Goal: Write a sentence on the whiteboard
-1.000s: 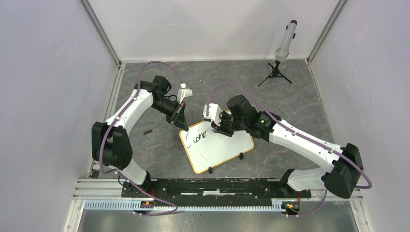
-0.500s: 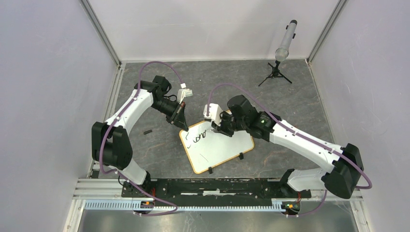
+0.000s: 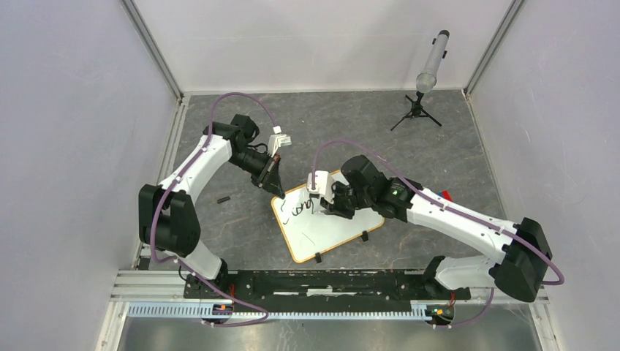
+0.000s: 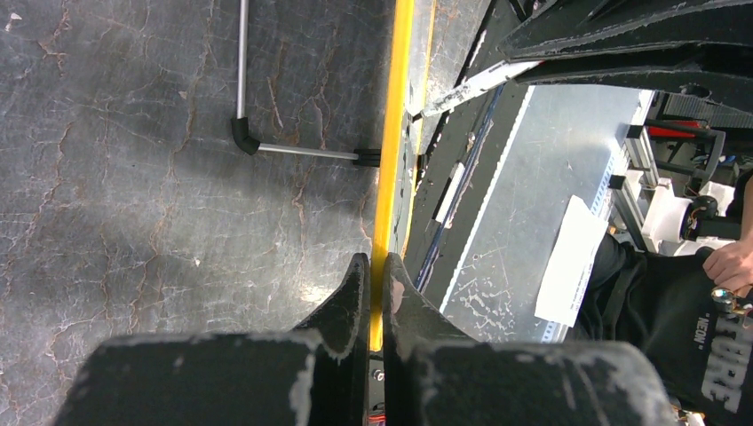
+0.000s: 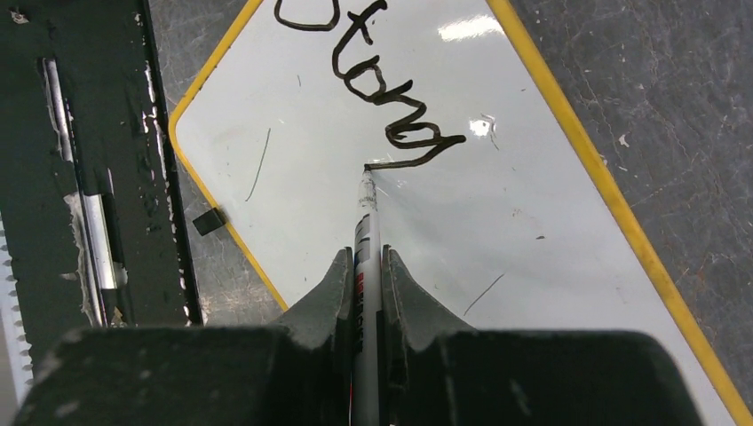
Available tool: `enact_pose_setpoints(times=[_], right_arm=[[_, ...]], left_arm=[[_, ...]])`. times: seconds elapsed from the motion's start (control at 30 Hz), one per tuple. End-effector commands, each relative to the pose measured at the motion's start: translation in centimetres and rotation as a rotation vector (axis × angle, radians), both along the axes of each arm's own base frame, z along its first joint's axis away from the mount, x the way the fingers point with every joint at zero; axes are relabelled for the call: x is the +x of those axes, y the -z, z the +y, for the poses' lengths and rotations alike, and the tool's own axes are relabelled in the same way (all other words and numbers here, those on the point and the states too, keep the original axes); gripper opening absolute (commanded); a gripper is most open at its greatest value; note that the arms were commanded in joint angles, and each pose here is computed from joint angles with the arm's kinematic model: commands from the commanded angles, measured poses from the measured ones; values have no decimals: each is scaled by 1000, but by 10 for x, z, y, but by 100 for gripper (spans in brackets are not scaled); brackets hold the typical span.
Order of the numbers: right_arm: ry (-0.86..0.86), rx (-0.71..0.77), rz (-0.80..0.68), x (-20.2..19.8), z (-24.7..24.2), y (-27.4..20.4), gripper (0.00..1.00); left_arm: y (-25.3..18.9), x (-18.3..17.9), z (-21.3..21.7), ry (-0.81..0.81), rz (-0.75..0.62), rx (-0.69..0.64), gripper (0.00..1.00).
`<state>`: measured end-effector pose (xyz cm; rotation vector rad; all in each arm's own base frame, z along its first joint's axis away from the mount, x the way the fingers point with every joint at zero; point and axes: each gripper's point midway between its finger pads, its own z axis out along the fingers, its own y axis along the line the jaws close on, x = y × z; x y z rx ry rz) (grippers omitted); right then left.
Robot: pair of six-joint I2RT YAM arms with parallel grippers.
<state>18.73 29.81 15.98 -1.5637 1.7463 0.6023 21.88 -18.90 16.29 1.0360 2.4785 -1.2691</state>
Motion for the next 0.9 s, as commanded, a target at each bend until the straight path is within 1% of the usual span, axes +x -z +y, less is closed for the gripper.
enact_pose_setpoints(times=[0.0,0.13,0.27,0.47,0.63,0.87], right_arm=[[-3,2,-2,-2,6,3,0],[-16,18,-12,0,16,-6,0],[-26,57,-29,3,27,-25,0],[-65,107,-34,-2,31,-48,0],[-66,137,-14,-2,23,-60,0],[-67,155,15,1,4,-64,0]], left_arm=[[0,2,1,-12,-2,26,2],[-1,2,1,-12,-3,25,2],[0,3,1,-12,0,28,3],[1,4,2,-5,-14,32,2],[2,6,4,14,-30,45,2],[1,16,11,25,-74,99,2]])
